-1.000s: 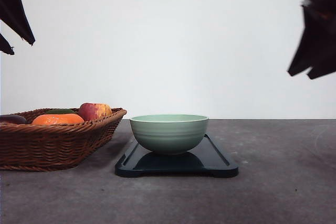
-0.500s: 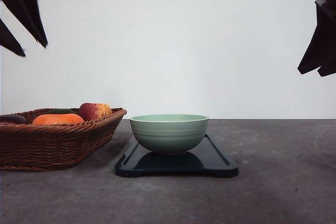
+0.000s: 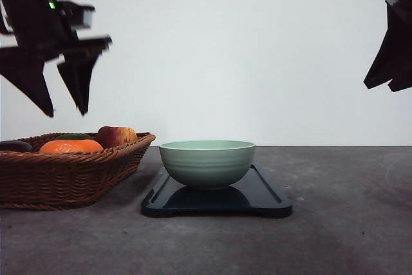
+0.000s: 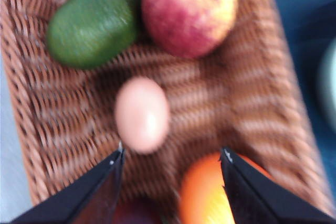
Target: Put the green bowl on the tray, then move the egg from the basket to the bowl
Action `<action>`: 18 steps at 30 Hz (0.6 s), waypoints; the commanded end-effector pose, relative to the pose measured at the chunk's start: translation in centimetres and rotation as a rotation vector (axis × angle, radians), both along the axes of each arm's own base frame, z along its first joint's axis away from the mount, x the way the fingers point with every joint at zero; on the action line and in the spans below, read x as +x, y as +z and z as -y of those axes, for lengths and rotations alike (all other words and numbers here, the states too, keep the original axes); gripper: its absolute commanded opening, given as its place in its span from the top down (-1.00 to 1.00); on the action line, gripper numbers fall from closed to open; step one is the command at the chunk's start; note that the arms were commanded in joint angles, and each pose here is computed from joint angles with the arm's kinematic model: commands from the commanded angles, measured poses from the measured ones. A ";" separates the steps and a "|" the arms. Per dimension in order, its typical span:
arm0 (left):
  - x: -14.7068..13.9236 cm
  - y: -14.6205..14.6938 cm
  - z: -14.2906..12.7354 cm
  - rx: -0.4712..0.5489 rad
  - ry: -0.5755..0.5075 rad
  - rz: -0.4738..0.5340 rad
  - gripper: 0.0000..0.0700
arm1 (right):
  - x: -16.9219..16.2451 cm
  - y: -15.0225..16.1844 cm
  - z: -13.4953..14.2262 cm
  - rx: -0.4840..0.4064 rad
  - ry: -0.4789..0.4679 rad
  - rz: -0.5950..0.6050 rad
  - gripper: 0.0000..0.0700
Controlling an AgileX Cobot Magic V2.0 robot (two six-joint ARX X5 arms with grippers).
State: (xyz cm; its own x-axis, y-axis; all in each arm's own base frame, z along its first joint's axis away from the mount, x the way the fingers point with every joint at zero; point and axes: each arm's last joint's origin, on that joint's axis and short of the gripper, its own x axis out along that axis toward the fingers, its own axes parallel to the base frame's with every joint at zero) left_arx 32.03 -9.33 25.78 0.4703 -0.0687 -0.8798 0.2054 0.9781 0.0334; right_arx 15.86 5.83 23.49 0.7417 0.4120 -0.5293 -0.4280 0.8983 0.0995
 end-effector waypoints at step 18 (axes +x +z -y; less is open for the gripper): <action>3.7 -4.6 0.8 0.079 -0.034 -0.007 -0.06 | 0.3 0.0 -0.2 -0.006 0.004 0.005 0.24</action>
